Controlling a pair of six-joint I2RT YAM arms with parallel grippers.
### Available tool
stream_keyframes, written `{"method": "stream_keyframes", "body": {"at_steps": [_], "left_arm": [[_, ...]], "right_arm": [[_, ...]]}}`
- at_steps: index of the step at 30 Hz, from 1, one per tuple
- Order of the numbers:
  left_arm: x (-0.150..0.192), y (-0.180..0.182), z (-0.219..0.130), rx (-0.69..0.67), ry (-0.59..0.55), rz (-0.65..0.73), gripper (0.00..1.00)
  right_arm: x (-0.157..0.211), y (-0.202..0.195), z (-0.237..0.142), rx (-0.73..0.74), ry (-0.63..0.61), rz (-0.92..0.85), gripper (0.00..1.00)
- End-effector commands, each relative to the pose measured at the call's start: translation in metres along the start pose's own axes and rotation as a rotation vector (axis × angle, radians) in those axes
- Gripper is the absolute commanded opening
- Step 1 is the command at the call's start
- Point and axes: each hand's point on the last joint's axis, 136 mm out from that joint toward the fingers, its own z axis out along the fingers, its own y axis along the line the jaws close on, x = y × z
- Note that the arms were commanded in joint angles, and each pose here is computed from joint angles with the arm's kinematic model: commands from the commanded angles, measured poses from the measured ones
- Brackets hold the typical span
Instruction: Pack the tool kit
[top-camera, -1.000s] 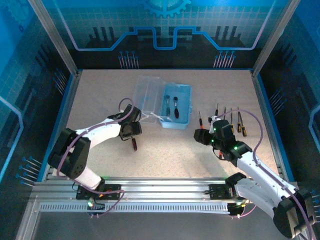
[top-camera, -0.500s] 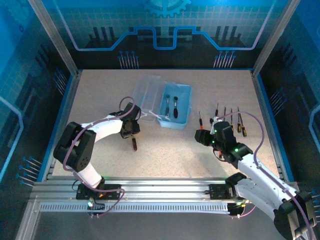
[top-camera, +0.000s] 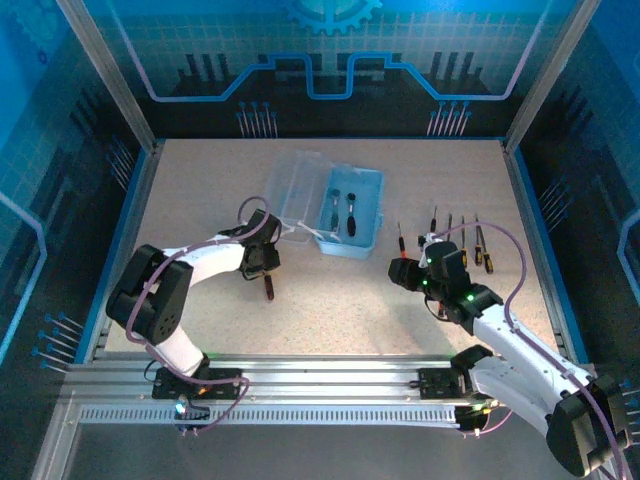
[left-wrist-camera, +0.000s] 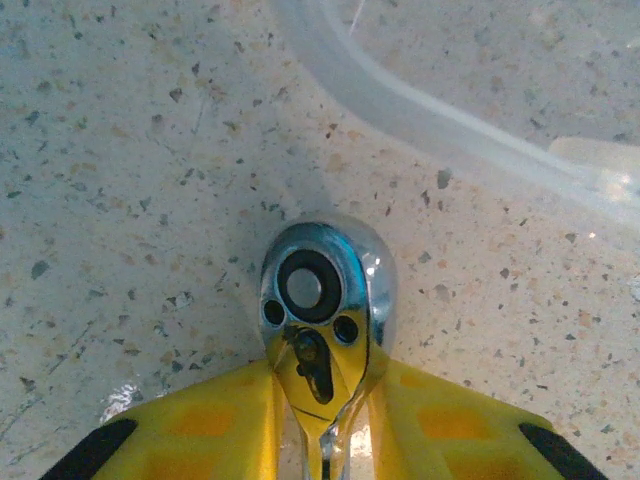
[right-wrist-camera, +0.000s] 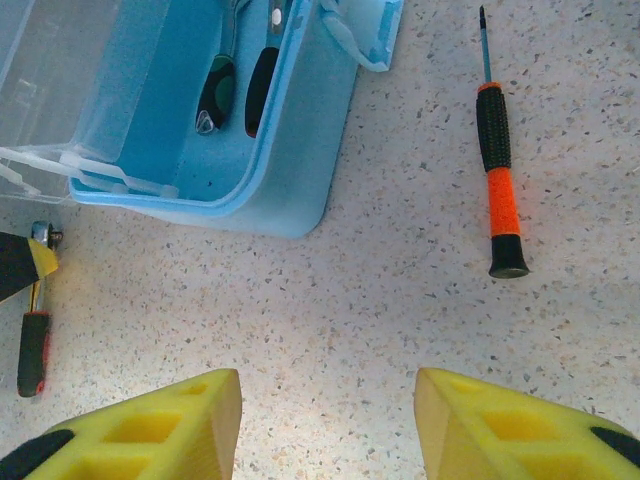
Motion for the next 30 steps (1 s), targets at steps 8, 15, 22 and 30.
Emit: {"method": "stream_keyframes", "body": {"at_steps": [8,15,22,30], "left_arm": [[0.044,0.017,0.014,-0.029,0.096,0.023,0.07],[0.044,0.017,-0.008,0.015,0.055,-0.005,0.04],[0.033,0.006,-0.047,0.126,-0.013,-0.055,0.02],[0.033,-0.010,-0.093,0.299,-0.080,-0.078,0.00]], "right_arm": [[-0.003,0.013,0.004,-0.046,-0.004,0.006,0.50],[0.001,0.027,0.008,-0.096,0.011,-0.028,0.53],[0.009,0.049,0.014,-0.161,0.042,-0.081,0.53],[0.013,0.077,0.015,-0.237,0.083,-0.103,0.54]]}}
